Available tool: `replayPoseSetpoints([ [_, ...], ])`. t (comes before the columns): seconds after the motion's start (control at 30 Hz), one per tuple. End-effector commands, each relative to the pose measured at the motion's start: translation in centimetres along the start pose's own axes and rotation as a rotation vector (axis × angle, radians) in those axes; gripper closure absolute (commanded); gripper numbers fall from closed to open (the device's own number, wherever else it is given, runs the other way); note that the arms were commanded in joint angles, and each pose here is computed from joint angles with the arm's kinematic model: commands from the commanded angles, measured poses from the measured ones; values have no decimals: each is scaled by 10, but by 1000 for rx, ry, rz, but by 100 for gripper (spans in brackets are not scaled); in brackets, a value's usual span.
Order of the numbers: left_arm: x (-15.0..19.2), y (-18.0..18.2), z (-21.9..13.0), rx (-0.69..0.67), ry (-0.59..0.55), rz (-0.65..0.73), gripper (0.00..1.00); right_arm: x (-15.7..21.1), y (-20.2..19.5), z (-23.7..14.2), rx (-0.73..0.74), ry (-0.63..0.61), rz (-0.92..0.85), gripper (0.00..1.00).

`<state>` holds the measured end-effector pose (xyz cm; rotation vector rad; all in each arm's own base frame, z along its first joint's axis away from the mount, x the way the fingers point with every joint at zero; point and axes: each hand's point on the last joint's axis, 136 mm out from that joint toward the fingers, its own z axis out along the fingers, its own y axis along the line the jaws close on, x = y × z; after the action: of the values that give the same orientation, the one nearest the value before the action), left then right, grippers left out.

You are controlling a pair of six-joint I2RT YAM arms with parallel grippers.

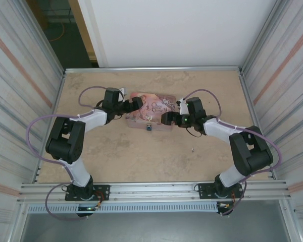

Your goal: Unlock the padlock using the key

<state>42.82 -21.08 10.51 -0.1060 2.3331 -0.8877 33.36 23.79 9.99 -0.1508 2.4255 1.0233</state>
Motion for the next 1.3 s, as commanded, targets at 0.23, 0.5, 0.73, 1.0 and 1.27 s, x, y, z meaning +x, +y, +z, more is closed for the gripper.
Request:
replayPoseSetpoints([
  [0.23,-19,-19,-18,62,-11,59,1,-20,5,-22,103,-90,-54,1],
  [0.5,-27,-20,-65,20,-82,95,1,-18,-8,-64,257,-110,-63,1],
  [0.73,-4,-28,-116,21,-118,119,1,11,-32,-111,459,-14,44,0],
  [1.0,49,-26,-145,25,-106,91,1,60,-58,-126,532,159,199,5],
  [1.27,95,-20,-147,40,-77,22,1,92,-80,-119,588,285,254,19],
])
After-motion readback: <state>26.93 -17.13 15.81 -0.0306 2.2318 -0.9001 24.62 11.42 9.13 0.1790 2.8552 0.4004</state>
